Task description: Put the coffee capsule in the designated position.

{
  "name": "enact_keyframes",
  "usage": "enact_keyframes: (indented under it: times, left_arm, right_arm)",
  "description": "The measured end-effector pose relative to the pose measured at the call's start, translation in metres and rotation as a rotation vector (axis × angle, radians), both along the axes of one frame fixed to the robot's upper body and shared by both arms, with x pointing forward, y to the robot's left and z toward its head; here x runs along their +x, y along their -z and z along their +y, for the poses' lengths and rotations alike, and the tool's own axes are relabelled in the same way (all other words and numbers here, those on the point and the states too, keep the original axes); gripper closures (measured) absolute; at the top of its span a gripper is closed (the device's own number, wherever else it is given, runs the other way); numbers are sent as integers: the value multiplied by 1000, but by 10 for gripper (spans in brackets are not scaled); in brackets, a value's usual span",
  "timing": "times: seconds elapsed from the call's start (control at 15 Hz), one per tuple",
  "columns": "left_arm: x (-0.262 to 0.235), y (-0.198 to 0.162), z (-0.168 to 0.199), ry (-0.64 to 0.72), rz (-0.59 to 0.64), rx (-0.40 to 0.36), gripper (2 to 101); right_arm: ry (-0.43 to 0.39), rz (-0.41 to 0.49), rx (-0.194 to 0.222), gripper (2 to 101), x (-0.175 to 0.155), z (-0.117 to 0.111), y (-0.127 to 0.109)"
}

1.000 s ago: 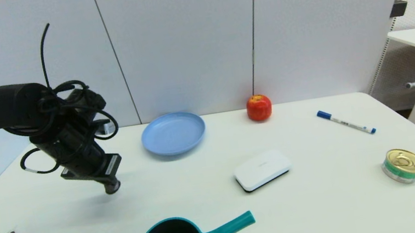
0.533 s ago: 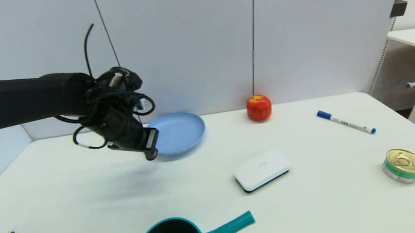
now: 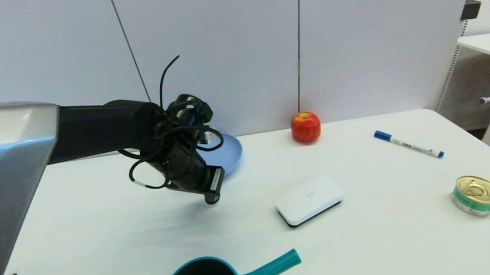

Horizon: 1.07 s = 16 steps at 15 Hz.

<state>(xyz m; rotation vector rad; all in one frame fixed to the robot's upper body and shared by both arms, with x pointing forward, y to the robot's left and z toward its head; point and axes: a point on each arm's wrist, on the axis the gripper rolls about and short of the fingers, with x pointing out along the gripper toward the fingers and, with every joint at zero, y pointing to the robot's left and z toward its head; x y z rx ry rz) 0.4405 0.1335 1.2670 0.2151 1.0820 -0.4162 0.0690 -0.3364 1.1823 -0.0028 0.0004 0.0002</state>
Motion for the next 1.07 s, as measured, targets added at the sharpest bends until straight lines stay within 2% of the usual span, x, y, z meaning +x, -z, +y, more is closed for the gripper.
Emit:
enact_keyframes:
  times: [0.93, 1.07]
  left_arm:
    - [10, -1, 11, -29, -15, 5, 895]
    - [10, -1, 11, -31, -17, 5, 697]
  right_arm:
    - [0, 0, 0, 43, 0, 0, 0]
    - [1, 0, 0, 43, 0, 0, 0]
